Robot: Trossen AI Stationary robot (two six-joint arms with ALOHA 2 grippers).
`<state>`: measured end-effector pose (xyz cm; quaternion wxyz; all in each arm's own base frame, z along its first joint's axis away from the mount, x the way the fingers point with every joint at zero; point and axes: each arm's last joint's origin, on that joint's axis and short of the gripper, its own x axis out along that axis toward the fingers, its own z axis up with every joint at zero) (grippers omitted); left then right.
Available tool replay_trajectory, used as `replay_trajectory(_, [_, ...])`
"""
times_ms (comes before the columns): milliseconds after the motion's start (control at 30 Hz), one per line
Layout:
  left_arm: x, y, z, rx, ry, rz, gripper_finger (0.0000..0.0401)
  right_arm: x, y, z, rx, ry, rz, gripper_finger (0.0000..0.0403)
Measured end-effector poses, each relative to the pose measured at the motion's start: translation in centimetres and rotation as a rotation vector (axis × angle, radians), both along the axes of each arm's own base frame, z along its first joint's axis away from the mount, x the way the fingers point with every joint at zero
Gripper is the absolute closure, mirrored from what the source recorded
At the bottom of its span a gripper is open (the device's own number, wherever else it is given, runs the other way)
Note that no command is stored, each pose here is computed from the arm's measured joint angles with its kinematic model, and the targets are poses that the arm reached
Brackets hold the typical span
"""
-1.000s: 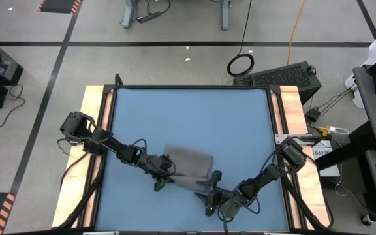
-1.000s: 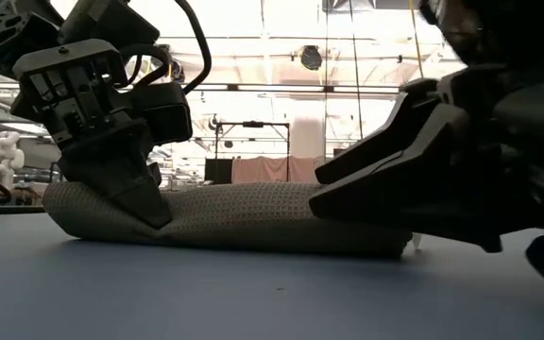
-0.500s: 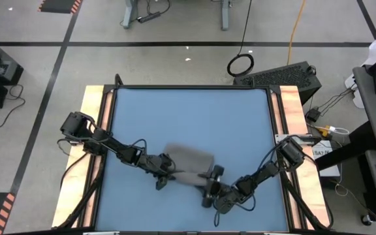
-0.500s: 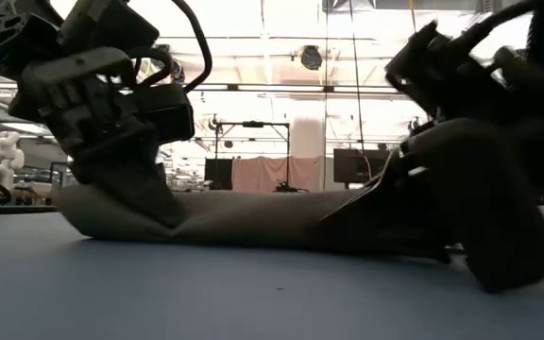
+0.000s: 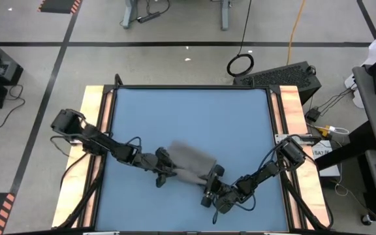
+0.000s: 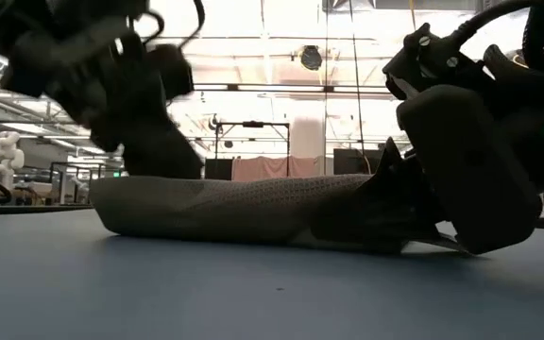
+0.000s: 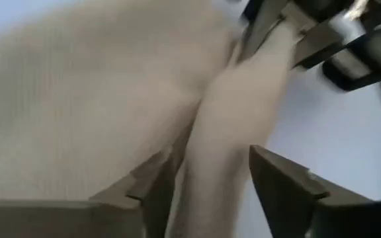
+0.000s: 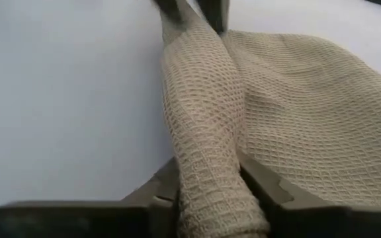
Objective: Roll towel
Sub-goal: Roll the gray towel
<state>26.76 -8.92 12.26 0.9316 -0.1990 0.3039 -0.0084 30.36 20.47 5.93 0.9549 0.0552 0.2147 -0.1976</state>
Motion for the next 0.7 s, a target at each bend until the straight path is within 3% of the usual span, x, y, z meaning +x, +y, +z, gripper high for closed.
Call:
replay_trajectory(133, [-0.7,-0.1,2.3,0.079,-0.061,-0.042,0.0176,0.0,0.0,0.0,0.001,0.004,0.006,0.0326])
replay_trajectory(300, [-2.1,-2.0,3.7,0.296,-0.129,-0.119,0.0166,-0.2,-0.1,-0.2,0.019,0.017,-0.009,0.0328])
replay_trajectory(433, [-3.3,-4.6,2.8,0.446,-0.130,-0.195,0.0166,-0.3,-0.2,-0.4,0.055,0.019,-0.037,0.0329])
replay_trajectory(600, [-4.2,-6.0,0.5,0.661,-0.083,-0.086,0.0166,-0.3,-0.1,-0.4,0.060,0.016,-0.035,0.0329])
replay_trajectory(700, [-4.1,-5.9,-0.8,0.718,-0.045,-0.058,0.0166,-0.2,-0.3,-0.4,0.068,0.023,-0.032,0.0329])
